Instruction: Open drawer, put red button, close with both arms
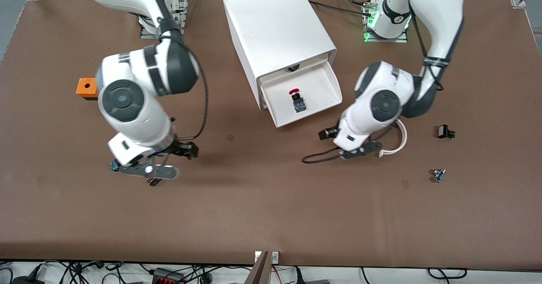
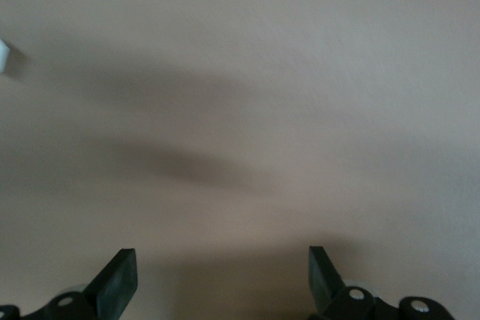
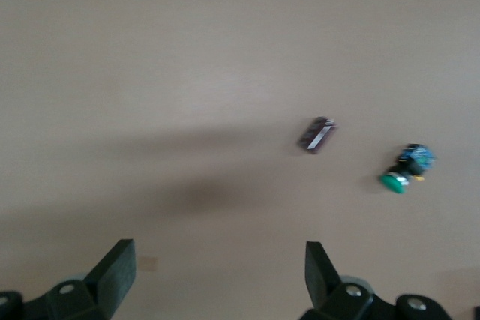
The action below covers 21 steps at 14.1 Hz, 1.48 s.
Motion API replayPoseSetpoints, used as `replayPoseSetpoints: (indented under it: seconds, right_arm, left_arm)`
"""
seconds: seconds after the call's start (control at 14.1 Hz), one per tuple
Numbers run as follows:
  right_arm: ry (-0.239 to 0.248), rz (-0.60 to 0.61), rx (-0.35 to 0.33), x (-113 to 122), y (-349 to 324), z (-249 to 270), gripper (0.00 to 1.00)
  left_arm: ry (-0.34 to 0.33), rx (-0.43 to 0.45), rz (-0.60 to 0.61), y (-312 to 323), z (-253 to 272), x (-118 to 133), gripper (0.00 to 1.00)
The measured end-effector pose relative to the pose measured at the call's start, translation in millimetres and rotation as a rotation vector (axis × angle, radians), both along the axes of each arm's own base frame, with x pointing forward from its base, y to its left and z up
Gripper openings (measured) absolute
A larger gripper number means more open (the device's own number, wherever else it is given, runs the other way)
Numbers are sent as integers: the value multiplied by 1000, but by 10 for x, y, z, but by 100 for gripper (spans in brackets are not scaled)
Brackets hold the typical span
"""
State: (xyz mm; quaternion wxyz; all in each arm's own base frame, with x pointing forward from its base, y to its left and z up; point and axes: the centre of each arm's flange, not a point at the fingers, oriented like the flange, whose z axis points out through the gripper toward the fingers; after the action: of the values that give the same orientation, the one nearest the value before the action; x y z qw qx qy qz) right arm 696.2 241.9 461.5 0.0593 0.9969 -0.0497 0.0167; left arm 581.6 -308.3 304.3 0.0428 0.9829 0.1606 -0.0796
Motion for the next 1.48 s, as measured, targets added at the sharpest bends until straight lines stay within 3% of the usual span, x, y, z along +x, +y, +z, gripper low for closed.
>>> replayPoseSetpoints:
  seconds: [0.21,0.71,1.2,1.48]
  right_arm:
    - [47,-37,1,9,-542,216,100]
    - [53,-54,56,-60,-1909,610,100]
    - [50,29,156,-420,-3016,933,100]
    - [61,43,160,-558,-2976,1040,100]
  left_arm:
    - [44,18,-15,-374,-156,-343,100]
    - [174,52,-33,-845,-332,-988,100]
    - [330,18,9,-906,-264,-1193,100]
    - [346,19,7,-921,-264,-1226,100]
